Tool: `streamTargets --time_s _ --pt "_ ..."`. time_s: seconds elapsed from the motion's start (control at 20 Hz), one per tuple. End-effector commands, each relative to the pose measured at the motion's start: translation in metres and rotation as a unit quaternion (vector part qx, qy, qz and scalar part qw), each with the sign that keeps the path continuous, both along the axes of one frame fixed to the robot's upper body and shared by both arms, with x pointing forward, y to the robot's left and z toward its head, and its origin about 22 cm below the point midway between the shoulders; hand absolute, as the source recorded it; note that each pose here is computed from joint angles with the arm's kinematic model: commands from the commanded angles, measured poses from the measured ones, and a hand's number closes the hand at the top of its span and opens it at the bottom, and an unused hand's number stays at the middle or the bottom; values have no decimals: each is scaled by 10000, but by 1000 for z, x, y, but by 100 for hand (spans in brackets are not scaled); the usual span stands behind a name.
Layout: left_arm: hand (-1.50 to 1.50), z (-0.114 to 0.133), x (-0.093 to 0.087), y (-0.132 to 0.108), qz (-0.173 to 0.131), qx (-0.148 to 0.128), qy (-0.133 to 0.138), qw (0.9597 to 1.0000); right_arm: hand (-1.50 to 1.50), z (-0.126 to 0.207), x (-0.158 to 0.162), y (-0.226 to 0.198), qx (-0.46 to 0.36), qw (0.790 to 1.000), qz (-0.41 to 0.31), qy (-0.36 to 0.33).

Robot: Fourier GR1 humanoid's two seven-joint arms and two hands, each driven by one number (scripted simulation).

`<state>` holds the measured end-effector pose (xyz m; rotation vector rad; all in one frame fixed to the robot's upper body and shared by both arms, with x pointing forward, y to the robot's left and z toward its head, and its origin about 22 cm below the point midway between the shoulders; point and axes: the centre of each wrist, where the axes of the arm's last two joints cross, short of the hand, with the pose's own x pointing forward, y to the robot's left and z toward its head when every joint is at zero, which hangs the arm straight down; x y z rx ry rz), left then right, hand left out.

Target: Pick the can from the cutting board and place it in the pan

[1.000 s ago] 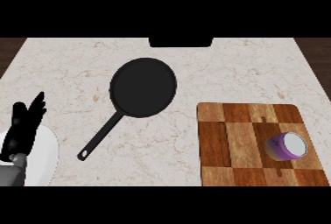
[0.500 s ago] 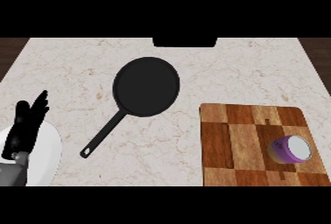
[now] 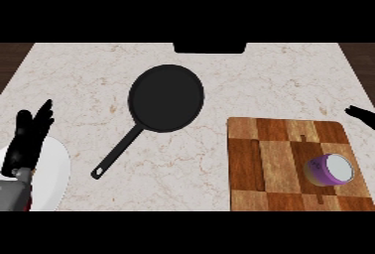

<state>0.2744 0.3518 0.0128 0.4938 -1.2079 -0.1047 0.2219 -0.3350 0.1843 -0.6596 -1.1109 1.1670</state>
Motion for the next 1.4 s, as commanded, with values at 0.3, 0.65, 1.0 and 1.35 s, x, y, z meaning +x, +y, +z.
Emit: streamTargets --time_s 0.3,0.65,1.0,1.35 --pt "0 3 -9 8 34 -60 -3 10000 -150 -36 -4 14 -445 9983 -61 383" --pt "0 0 -7 0 74 33 79 9999 -150 -66 13 16 -828 9955 -159 443" --pt "0 -4 -17 16 12 3 66 10000 -150 -80 -2 12 -826 9950 -33 556" --pt "0 -1 2 5 36 -81 63 9999 -150 -83 14 33 -765 9958 -101 500"
